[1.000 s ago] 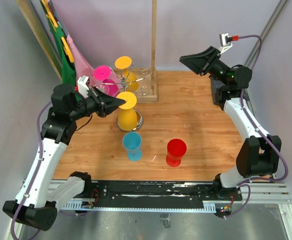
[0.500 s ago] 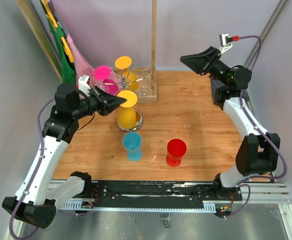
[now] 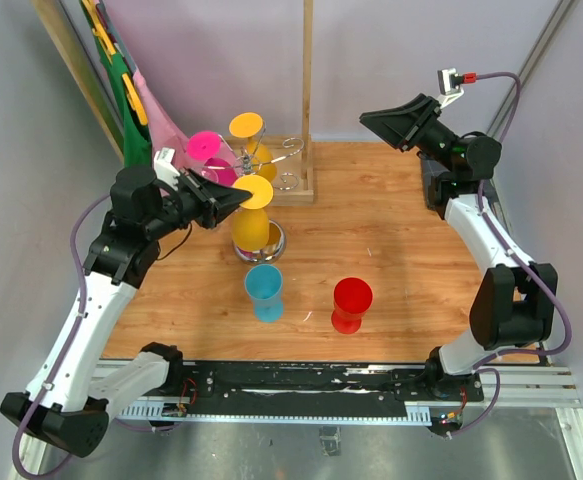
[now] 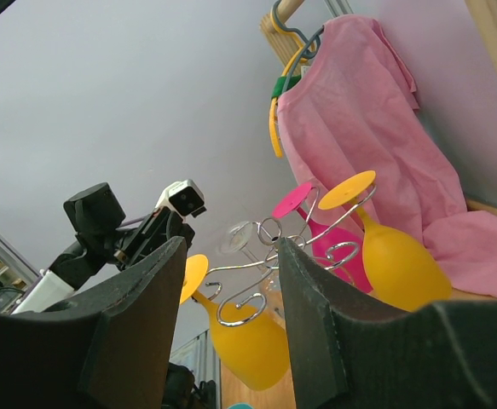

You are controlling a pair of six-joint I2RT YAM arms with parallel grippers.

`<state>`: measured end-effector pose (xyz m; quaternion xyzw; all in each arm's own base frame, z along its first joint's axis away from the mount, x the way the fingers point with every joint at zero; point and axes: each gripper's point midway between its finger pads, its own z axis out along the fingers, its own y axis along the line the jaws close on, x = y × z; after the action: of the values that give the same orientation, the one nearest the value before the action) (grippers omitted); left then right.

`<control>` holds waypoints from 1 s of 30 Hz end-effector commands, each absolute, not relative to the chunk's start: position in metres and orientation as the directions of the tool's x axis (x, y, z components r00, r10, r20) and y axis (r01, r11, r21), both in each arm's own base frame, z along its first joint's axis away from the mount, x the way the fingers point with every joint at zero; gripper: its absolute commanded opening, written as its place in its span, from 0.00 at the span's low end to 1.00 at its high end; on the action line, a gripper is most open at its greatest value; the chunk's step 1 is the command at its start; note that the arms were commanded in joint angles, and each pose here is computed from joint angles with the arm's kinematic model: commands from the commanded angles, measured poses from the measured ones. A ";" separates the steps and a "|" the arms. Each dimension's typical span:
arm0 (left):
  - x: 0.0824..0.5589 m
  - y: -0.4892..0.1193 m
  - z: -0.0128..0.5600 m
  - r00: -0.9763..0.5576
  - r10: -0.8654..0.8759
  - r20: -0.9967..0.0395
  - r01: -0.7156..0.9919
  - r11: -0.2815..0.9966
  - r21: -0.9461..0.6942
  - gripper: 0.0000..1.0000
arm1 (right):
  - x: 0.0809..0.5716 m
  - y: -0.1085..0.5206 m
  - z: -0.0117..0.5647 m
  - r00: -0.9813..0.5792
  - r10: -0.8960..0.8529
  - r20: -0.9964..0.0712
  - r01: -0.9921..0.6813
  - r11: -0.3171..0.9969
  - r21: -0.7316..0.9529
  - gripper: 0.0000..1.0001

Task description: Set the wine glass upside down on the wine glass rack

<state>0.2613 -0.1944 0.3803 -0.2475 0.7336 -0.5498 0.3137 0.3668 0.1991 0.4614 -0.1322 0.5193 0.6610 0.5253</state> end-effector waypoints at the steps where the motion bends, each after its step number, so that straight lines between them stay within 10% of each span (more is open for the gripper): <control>1: 0.261 -0.190 0.386 -0.643 -0.736 -0.210 0.001 0.274 -0.962 0.00 | 0.365 0.193 0.468 -0.373 0.569 -0.733 -0.858 0.090 0.506 0.49; 30: 0.281 -0.200 0.380 -0.592 -0.773 -0.227 0.002 0.281 -0.960 0.00 | 0.366 0.190 0.466 -0.374 0.574 -0.728 -0.857 0.087 0.508 0.49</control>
<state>0.2746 -0.1989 0.3726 -0.2688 0.7288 -0.5280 0.3433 0.3671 0.1984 0.4618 -0.1314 0.5134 0.6681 0.5223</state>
